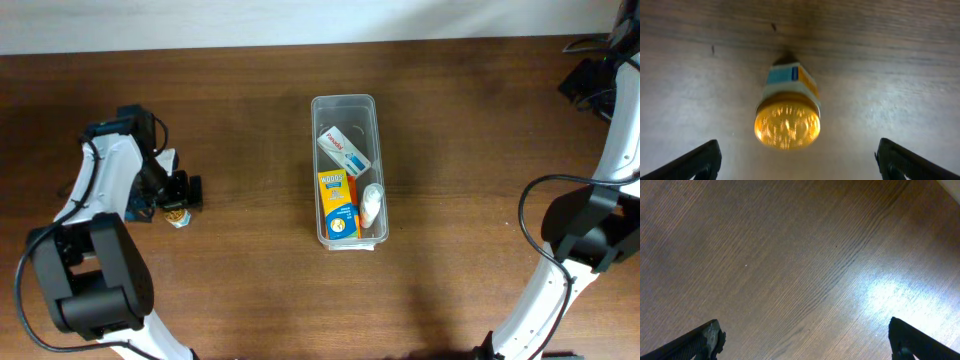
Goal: Pack container
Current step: 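Move the left gripper down over the gold-capped bottle, then close the left gripper around the gold-capped bottle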
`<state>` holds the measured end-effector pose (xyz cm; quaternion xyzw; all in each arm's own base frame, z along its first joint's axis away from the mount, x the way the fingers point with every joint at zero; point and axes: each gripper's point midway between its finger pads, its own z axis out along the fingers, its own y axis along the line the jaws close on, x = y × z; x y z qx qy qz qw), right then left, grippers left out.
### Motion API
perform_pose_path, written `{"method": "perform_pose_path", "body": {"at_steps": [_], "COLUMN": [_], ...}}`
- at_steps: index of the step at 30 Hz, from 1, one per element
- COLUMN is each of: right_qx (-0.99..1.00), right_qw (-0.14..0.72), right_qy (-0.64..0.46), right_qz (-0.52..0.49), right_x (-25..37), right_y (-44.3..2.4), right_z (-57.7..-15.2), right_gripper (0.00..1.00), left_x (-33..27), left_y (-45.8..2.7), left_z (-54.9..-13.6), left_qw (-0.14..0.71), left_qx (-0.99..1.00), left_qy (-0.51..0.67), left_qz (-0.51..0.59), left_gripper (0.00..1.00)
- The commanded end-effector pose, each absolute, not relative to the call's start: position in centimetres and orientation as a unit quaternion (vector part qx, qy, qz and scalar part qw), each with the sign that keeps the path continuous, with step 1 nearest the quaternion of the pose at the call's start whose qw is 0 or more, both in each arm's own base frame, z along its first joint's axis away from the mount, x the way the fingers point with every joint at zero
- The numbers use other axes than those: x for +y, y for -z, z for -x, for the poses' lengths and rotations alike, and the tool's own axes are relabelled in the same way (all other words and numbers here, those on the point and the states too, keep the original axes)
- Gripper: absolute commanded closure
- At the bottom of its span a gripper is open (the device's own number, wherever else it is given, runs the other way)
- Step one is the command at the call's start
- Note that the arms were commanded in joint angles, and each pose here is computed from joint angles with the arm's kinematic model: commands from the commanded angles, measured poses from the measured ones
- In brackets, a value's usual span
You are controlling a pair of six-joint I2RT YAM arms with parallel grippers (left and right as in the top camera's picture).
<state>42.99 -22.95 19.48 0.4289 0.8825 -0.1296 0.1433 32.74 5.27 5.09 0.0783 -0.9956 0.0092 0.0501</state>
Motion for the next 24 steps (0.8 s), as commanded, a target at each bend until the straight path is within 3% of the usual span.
{"method": "perform_pose_path", "body": {"at_steps": [1,10,12,24], "right_qx": [0.88,0.88,0.88,0.88], "right_qw": [0.146,0.146,0.146,0.146], "right_qy": [0.139,0.139,0.139,0.139], "right_qz": [-0.431,-0.431,-0.431,-0.431], "right_x": [-23.2,-23.2,-23.2,-23.2], "right_y": [-19.8,-19.8,-19.8,-19.8], "right_z": [-42.8,-42.8,-42.8,-42.8], "right_gripper": [0.02,0.02,0.02,0.02], "left_x": [5.4,5.6,5.8,6.0], "left_y": [-4.0,-3.1,-3.1,-2.6], "left_z": [-32.3,-33.7,-34.4,-34.7], "left_qw": [0.053,0.021,0.005,-0.005], "left_qx": [-0.996,-0.997,-0.998,-0.998], "left_qy": [-0.007,-0.003,0.0,0.005], "left_qz": [-0.069,-0.07,-0.07,-0.069], "left_gripper": [0.01,0.08,0.16,0.17]}}
